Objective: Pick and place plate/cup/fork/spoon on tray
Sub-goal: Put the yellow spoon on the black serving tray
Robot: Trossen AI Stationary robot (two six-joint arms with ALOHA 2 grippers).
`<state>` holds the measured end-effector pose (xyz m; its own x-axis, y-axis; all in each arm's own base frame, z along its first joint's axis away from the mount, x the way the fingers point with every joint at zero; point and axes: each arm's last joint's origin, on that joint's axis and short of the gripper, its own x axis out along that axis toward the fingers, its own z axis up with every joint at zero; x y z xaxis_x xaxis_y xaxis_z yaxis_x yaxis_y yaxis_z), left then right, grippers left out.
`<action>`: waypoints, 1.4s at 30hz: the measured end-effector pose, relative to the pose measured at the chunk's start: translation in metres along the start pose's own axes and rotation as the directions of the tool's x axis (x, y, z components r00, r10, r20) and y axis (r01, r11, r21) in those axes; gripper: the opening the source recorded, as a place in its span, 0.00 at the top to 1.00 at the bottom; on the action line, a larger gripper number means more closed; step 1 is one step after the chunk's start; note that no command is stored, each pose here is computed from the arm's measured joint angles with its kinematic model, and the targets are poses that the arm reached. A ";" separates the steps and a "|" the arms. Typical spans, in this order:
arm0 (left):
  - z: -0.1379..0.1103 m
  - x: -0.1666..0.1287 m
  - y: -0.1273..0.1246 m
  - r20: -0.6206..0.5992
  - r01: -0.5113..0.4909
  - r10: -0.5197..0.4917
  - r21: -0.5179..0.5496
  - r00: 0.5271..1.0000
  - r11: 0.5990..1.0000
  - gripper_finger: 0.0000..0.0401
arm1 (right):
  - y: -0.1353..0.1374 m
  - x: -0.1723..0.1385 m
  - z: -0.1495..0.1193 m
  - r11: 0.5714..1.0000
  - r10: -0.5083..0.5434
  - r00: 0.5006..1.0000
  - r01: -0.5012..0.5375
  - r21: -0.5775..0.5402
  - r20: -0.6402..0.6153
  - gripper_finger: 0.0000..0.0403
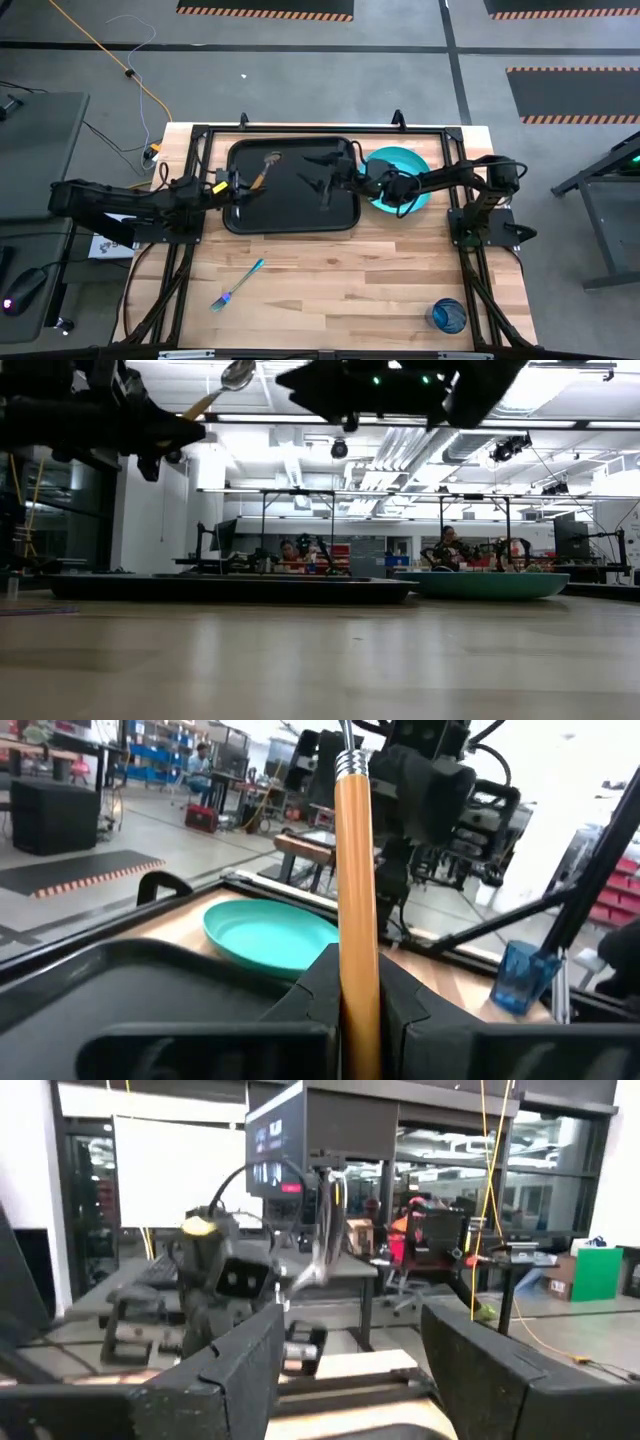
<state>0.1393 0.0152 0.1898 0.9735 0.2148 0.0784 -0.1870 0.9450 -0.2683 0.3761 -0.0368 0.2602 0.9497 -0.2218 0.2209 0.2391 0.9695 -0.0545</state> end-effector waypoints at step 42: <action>-0.017 0.038 -0.003 -0.067 0.043 -0.045 -0.029 0.997 0.999 0.98 | -0.005 0.034 -0.001 0.995 0.051 0.999 -0.050 0.085 -0.005 0.97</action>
<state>0.1792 0.0162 0.1769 0.9876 0.1551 0.0264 -0.1407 0.9460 -0.2920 0.4077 -0.0498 0.2674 0.9616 -0.1727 0.2132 0.1730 0.9848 0.0170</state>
